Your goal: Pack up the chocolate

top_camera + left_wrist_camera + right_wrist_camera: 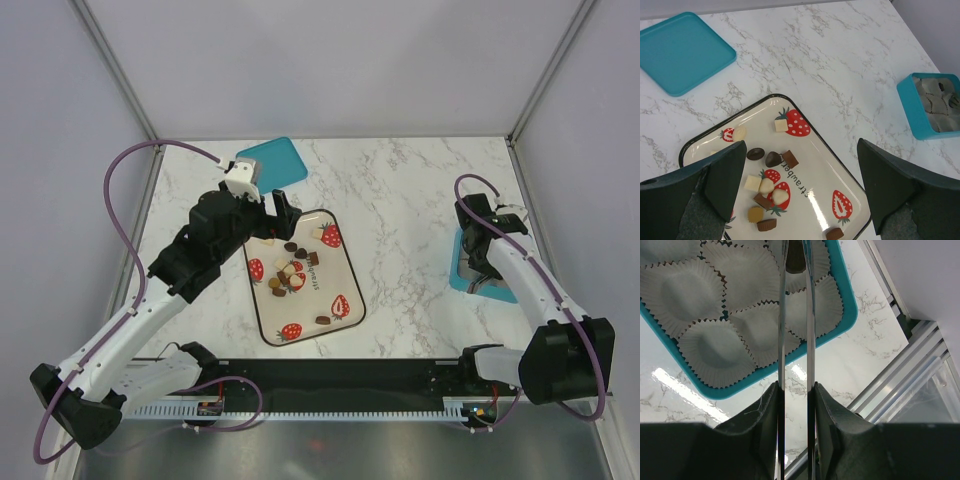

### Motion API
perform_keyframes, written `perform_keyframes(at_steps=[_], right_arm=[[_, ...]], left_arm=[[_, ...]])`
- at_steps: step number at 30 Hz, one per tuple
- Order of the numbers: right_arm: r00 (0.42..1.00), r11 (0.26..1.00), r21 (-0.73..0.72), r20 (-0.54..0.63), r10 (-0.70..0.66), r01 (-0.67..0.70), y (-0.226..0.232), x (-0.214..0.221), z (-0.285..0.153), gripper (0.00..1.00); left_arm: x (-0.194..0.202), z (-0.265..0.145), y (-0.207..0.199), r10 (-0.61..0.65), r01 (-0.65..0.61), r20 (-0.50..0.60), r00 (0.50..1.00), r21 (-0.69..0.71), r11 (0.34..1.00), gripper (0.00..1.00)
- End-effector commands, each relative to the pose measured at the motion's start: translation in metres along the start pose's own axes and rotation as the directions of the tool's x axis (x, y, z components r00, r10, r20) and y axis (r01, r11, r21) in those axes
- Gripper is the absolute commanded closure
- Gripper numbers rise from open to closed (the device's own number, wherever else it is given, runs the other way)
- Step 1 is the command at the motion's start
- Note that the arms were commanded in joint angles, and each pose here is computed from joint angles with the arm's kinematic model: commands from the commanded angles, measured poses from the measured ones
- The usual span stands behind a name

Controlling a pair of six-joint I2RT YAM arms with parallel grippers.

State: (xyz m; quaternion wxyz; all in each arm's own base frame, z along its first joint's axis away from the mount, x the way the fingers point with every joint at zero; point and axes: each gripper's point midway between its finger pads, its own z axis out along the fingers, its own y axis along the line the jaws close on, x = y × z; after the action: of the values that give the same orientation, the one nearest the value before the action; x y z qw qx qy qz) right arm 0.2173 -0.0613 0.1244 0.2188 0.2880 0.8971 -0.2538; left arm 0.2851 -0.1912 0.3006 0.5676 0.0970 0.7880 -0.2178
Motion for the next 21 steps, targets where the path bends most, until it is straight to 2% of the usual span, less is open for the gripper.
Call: perform_keyframes(at_steps=[1,21], right_arm=[[1.000,1.000,0.016,0.015,0.009,-0.009,-0.001,-0.003,0.003,0.63],[1.000,1.000,0.020,-0.004,0.002,-0.002,0.005,-0.003,0.013,0.52]], left_arm=[[-0.006,-0.001,0.001,-0.009,0.010,0.029,1.000,-0.014,1.000,0.00],[-0.008,-0.003,0.000,-0.008,0.009,0.032,0.999,-0.008,1.000,0.00]])
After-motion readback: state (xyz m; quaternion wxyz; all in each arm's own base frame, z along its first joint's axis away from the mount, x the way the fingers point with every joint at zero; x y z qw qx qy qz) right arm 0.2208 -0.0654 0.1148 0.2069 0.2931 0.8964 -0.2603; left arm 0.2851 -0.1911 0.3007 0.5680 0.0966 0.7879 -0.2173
